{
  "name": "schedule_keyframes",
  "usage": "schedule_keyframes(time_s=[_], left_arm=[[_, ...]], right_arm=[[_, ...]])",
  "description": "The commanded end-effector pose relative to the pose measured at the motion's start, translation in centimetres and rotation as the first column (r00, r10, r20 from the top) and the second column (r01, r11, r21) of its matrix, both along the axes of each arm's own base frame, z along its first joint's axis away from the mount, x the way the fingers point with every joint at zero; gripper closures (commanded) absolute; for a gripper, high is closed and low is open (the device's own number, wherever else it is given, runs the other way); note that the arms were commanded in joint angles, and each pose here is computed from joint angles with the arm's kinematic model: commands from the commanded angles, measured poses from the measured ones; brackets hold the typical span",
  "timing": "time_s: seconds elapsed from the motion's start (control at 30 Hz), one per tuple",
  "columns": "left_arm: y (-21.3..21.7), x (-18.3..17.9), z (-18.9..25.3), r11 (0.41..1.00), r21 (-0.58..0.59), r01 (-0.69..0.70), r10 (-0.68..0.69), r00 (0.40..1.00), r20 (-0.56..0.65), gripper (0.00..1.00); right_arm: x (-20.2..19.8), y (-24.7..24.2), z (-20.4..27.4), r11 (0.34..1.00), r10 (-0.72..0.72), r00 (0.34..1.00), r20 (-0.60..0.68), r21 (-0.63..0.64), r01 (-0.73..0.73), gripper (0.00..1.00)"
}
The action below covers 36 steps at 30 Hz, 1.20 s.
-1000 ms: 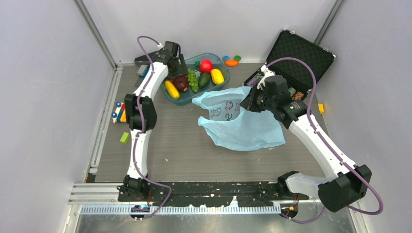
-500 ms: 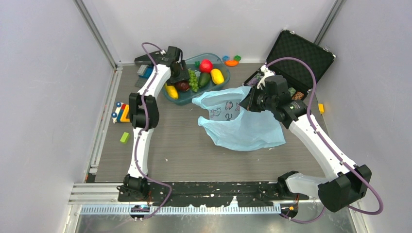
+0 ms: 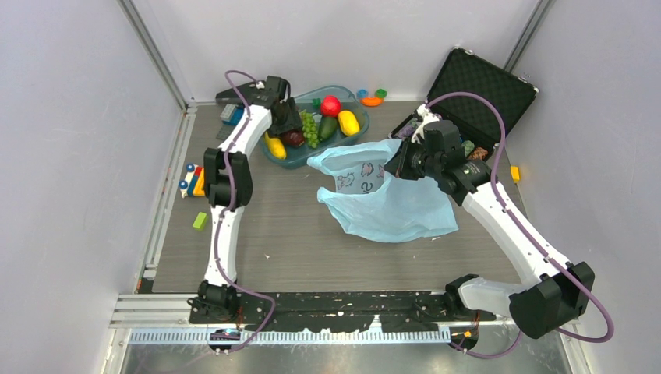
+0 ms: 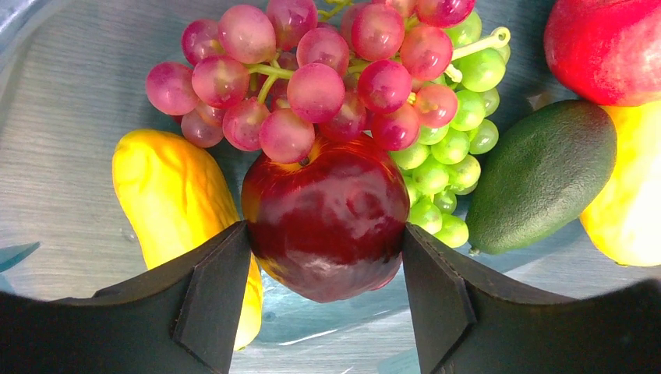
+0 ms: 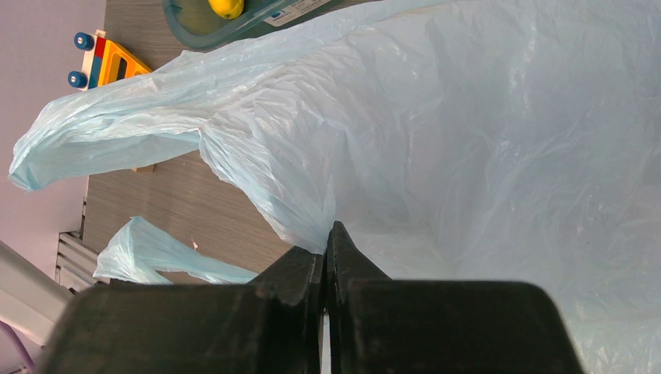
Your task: Place the fake fruits into the plastic bag and tie a complex knot
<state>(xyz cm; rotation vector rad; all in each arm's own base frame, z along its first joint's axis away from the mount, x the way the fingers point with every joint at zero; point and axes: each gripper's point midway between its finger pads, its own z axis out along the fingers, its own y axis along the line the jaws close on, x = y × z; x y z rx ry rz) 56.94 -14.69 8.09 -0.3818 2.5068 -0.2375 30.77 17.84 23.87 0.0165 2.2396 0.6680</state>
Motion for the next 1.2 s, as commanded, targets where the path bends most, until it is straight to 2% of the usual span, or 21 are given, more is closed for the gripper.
schedule_keyframes(time_s=[0.0, 0.2, 0.53, 0.7, 0.87, 1.0, 1.17], left_arm=[[0.3, 0.1, 3.4, 1.0, -0.014, 0.019, -0.018, 0.996, 0.082, 0.53], [-0.1, -0.9, 8.6, 0.997, -0.06, 0.055, -0.04, 0.974, 0.225, 0.57], [-0.2, -6.5, 17.6, 0.98, -0.13, 0.148, -0.077, 0.896, 0.437, 0.59], [-0.1, -11.2, 22.2, 0.965, -0.128, 0.23, -0.127, 0.831, 0.542, 0.6], [-0.8, -16.3, 27.0, 0.935, -0.113, 0.336, -0.187, 0.738, 0.649, 0.6], [-2.0, -20.1, 29.3, 0.909, -0.075, 0.41, -0.25, 0.68, 0.689, 0.61], [-5.6, -25.4, 30.5, 0.849, 0.001, 0.528, -0.376, 0.604, 0.703, 0.61]], right_arm=[[0.7, 0.3, 1.9, 1.0, -0.001, 0.998, 0.062, 0.031, -0.001, 0.95], [0.5, 0.1, 2.0, 1.0, -0.004, 0.998, 0.07, 0.031, 0.002, 0.95], [0.3, -0.3, 1.9, 1.0, -0.012, 0.997, 0.076, 0.019, 0.011, 0.95], [0.2, -0.4, 1.9, 1.0, -0.014, 0.997, 0.081, 0.014, 0.013, 0.95], [0.3, -0.4, 2.0, 1.0, -0.012, 0.996, 0.083, 0.014, 0.011, 0.95], [0.3, -0.1, 2.0, 1.0, -0.008, 0.997, 0.081, 0.025, 0.006, 0.95], [0.1, 0.1, 2.2, 0.999, 0.003, 0.996, 0.084, 0.042, -0.006, 0.95]])
